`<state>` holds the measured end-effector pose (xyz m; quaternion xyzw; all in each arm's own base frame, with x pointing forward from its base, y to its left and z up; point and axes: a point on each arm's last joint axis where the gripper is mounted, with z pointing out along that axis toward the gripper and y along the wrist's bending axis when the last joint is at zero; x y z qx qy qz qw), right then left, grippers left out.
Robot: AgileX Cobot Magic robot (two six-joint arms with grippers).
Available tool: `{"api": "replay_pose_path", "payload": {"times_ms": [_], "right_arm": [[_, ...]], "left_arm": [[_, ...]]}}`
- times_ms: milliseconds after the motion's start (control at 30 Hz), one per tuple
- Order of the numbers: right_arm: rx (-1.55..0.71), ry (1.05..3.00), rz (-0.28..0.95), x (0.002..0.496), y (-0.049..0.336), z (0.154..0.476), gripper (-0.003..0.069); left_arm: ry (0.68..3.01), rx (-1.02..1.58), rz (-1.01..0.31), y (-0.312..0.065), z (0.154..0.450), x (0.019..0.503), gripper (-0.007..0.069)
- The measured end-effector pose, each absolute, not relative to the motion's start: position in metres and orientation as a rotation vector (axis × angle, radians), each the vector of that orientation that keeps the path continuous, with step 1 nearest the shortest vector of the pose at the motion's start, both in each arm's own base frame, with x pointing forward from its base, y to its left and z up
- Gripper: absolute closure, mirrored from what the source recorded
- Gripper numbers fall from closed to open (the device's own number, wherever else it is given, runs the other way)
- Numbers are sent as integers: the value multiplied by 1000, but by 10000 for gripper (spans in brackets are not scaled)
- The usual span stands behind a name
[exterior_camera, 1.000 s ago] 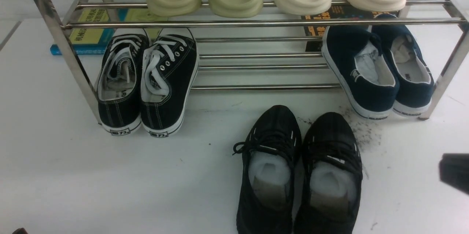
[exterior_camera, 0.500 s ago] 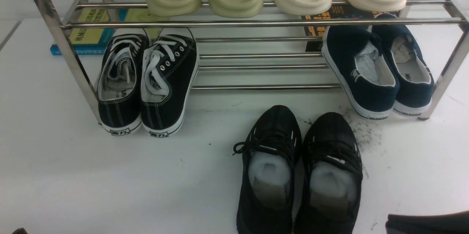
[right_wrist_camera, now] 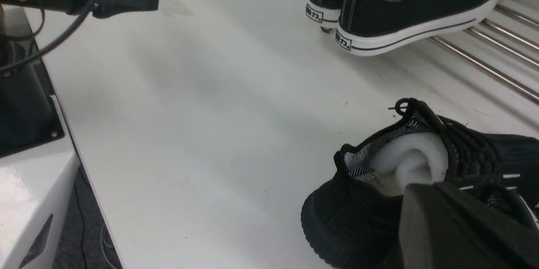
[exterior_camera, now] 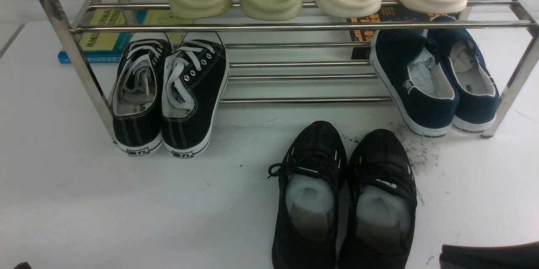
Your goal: Take the shoes off the shelf with your hand on the white table.
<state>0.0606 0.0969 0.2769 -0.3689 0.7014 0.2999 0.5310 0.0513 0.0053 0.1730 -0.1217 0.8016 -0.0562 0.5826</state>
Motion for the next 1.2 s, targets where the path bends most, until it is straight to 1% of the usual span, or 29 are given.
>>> {"api": "replay_pose_path", "payload": {"times_ms": [100,133,200,233,267,333,433,500,567,633,767,933,1200], "right_arm": [[-821,1689,729,60,90,279,651],[-792,1712,715,61,86,278,650],[-714,1785,636,64,74,274,648],[-706,1784,631,65,73,275,648],[-661,1816,553,66,63,269,648],[-625,1823,446,66,52,260,645],[-565,1828,352,65,40,245,645],[-440,1845,267,60,27,222,642],[-388,1851,248,58,23,213,641],[-281,1864,224,54,18,194,637],[-156,1869,205,52,13,176,633],[-63,1859,187,52,10,175,630],[-51,1881,176,51,10,174,622]], "left_arm": [[1872,-284,-131,5,173,51,386],[1872,-284,-131,5,173,51,386],[1872,-284,-131,5,173,51,386],[1872,-284,-131,5,173,51,386],[1872,-284,-131,5,173,51,386],[1872,-284,-131,5,173,51,386],[1872,-284,-131,5,173,51,386],[1872,-284,-131,5,173,51,386],[1872,-284,-131,5,173,51,386],[1872,-284,-131,5,173,51,386],[1872,-284,-131,5,173,51,386],[1872,-284,-131,5,173,51,386],[1872,-284,-131,5,173,51,386]]}}
